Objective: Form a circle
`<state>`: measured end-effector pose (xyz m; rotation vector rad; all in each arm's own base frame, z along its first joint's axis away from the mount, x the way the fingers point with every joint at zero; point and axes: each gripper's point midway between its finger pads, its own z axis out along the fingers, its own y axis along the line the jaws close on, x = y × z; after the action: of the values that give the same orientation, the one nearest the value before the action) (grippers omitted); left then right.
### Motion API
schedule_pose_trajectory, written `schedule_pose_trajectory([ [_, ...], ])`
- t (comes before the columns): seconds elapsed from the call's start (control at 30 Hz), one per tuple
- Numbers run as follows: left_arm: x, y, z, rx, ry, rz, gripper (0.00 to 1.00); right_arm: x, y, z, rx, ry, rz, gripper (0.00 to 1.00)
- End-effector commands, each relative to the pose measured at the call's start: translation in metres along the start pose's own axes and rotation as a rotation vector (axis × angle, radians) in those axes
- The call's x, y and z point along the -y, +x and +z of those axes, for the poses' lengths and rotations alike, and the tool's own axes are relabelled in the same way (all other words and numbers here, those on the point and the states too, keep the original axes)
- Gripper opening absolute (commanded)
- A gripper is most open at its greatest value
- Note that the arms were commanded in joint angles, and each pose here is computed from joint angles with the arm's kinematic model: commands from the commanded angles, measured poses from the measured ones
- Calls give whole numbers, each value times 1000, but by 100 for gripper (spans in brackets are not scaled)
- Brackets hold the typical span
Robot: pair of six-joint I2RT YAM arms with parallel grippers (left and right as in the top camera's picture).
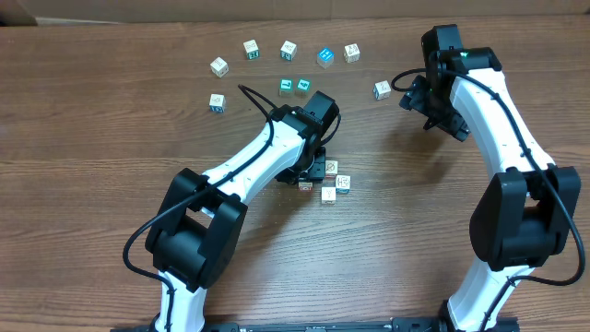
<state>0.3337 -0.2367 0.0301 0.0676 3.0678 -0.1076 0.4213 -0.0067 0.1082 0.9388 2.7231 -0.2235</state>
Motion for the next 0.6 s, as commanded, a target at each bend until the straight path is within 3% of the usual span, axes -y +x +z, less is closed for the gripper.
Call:
schedule_pose_trajectory([
  [0.0, 3, 6, -1, 2, -1, 35, 45, -2, -9, -16, 40, -27, 14, 100],
  [0.57, 5, 8, 2, 11, -3, 45, 38, -2, -9, -16, 40, -27, 14, 100],
])
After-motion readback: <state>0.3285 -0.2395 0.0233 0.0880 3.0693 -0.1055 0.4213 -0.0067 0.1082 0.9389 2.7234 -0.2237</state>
